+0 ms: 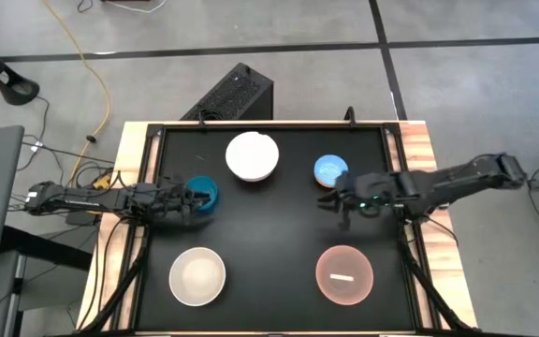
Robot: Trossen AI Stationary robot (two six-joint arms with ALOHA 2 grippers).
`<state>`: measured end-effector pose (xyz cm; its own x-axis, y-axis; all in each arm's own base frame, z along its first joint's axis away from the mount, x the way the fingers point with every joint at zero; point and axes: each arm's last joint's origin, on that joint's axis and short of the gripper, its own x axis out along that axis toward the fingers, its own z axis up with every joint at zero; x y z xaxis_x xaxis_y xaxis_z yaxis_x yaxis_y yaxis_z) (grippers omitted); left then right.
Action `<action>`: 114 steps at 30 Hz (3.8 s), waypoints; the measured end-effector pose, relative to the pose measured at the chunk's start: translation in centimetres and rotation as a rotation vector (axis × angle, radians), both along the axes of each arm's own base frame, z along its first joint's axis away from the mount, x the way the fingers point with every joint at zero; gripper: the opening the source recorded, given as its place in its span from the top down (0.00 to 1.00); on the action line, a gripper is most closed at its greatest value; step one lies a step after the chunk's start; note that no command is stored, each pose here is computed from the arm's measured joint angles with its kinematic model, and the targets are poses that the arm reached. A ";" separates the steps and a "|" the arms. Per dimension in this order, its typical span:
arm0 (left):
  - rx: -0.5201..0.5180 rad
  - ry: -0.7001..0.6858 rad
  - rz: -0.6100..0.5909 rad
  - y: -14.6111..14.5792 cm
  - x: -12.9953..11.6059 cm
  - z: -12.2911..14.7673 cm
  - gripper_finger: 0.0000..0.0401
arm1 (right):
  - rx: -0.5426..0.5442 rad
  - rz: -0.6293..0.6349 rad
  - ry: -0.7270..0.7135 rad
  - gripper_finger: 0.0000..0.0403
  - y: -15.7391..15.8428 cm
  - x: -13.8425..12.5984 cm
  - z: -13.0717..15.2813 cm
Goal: Nest bowls inside each other
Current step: Stack the light orange bowl on top of the light purple bowl
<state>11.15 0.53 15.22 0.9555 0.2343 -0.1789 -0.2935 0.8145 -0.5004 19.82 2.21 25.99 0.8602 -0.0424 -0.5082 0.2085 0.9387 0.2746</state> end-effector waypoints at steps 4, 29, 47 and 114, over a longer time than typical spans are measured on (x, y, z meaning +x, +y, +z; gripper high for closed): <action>0.000 0.002 -0.001 0.0 0.0 0.0 0.78 | -0.033 0.051 0.239 0.68 1.6 2.4 2.1; 0.035 0.023 -0.019 0.0 0.0 -0.1 0.78 | -0.082 0.211 1.108 0.42 10.4 5.8 -4.7; 0.031 0.026 -0.032 -0.1 0.0 -0.1 0.78 | 0.016 0.439 0.978 0.92 8.5 9.4 -6.3; 0.003 0.021 -0.036 -0.1 0.0 -0.1 0.78 | 0.199 -0.525 0.425 0.61 -23.2 21.2 0.2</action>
